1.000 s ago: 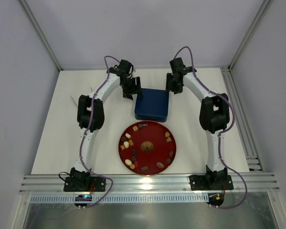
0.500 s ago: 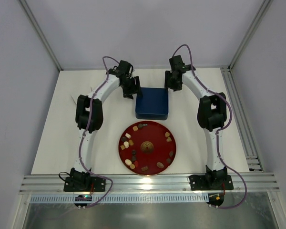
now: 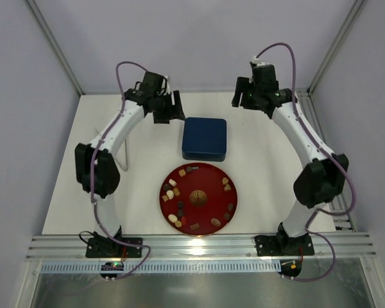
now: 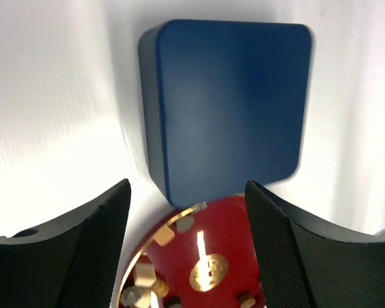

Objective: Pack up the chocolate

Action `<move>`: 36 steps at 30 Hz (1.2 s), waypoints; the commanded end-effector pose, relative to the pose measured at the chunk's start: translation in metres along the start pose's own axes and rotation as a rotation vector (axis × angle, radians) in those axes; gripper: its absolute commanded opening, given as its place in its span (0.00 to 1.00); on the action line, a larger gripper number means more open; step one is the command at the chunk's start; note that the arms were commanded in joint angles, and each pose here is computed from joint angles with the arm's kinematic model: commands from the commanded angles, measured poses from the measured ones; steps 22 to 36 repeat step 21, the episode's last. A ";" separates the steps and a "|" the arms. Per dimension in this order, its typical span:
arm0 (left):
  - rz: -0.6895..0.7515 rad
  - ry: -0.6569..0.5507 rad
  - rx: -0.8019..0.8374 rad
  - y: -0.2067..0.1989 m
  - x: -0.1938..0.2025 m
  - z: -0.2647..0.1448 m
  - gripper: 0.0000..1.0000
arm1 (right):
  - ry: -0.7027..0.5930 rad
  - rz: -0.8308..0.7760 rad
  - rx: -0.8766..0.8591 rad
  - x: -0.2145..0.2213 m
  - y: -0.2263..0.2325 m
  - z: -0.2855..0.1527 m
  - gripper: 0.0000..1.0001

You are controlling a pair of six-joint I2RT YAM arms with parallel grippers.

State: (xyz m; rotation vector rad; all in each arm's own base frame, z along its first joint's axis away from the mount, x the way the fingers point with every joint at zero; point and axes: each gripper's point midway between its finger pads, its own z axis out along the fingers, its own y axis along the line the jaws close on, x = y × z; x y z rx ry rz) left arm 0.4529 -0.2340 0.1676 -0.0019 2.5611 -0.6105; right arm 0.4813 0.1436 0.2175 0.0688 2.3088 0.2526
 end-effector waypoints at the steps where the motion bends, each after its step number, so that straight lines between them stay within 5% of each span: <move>1: 0.068 -0.148 0.068 -0.025 -0.011 -0.067 0.71 | -0.249 0.032 -0.042 -0.042 0.003 -0.073 0.70; 6: 0.100 -0.244 0.125 -0.037 0.010 -0.128 0.73 | -0.327 0.045 -0.048 -0.021 -0.010 -0.124 0.74; 15: 0.127 -0.266 0.116 -0.016 0.061 -0.164 0.75 | -0.423 0.069 -0.100 0.039 -0.029 -0.183 0.79; 36: 0.128 -0.272 0.117 -0.014 0.066 -0.167 0.75 | -0.449 0.071 -0.114 0.035 -0.027 -0.186 0.85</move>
